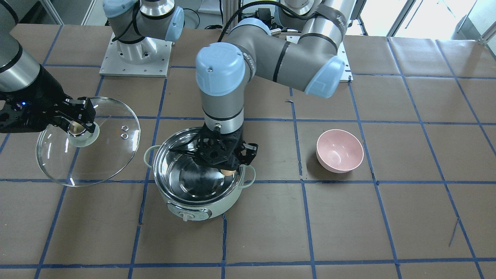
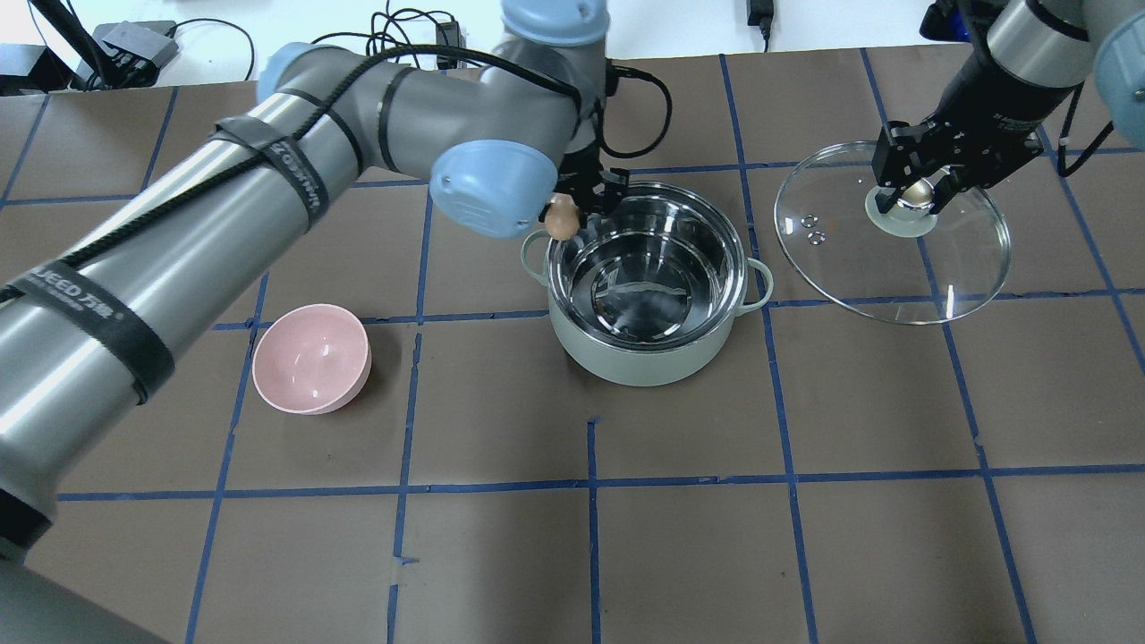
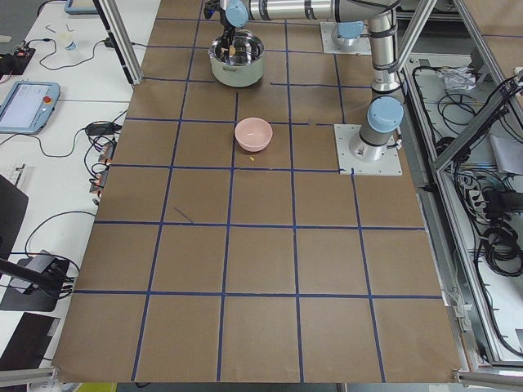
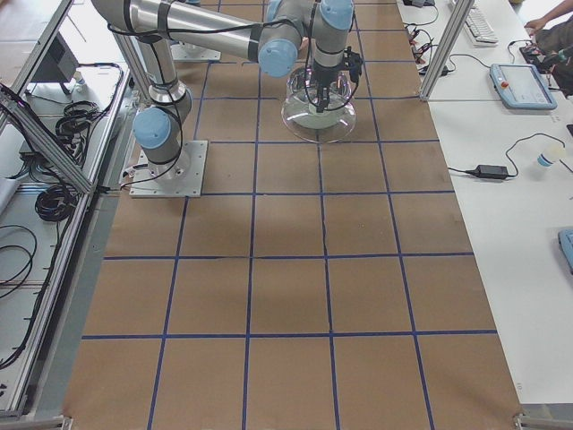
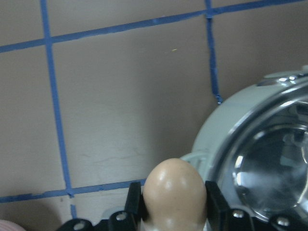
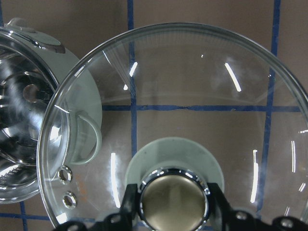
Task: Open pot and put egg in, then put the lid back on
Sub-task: 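Carry the egg with the left gripper over the open pot, then lower the egg into the pot with the left gripper, then open the left gripper to release the egg and raise it away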
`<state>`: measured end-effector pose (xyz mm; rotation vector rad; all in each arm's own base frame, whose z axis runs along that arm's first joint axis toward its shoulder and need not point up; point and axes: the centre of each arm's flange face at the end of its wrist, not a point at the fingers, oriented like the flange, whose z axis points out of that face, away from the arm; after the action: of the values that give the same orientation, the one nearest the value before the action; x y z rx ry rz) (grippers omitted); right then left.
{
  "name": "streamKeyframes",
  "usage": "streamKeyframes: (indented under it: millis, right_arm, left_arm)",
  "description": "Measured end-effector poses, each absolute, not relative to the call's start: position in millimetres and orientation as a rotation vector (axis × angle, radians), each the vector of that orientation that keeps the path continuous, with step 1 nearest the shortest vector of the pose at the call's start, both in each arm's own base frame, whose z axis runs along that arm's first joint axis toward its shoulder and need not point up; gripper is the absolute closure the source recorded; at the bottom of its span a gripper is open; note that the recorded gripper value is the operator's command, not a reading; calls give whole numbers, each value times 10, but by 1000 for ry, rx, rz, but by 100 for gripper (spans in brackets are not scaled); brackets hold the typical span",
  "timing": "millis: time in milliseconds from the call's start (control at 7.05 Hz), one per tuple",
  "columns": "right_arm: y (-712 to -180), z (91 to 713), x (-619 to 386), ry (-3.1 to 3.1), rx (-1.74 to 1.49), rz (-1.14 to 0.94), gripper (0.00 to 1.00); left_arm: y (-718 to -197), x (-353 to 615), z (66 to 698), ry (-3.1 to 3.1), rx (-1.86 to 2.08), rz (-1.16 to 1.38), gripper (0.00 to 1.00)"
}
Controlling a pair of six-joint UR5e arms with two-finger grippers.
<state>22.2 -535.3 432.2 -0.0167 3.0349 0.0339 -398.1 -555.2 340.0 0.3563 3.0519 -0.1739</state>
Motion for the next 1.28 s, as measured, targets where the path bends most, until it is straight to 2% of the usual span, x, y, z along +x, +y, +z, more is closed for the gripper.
streamKeyframes:
  millis: [568,709,993,1135,1277]
  right_arm:
    - [-5334,4236,-106,3026,-62,45,84]
    - [-5332,4229,-115,3027,-66,47,84]
    - [-5328,4230,-118,3027,-68,46,84]
    - [-5327,4232,-118,3027,-68,46,84]
    - [-5327,4233,-117,3026,-67,45,83]
  left_arm:
    - [-5382,-4484,2815,3027,510,-131,94]
    - [-5376,-4499,2719,3021,528,-114,89]
    - [-5356,-4494,2651,3016,542,-97,19]
    - [-5330,-4480,2638,3014,540,-91,8]
    - [-5307,-4469,2656,3016,531,-93,6]
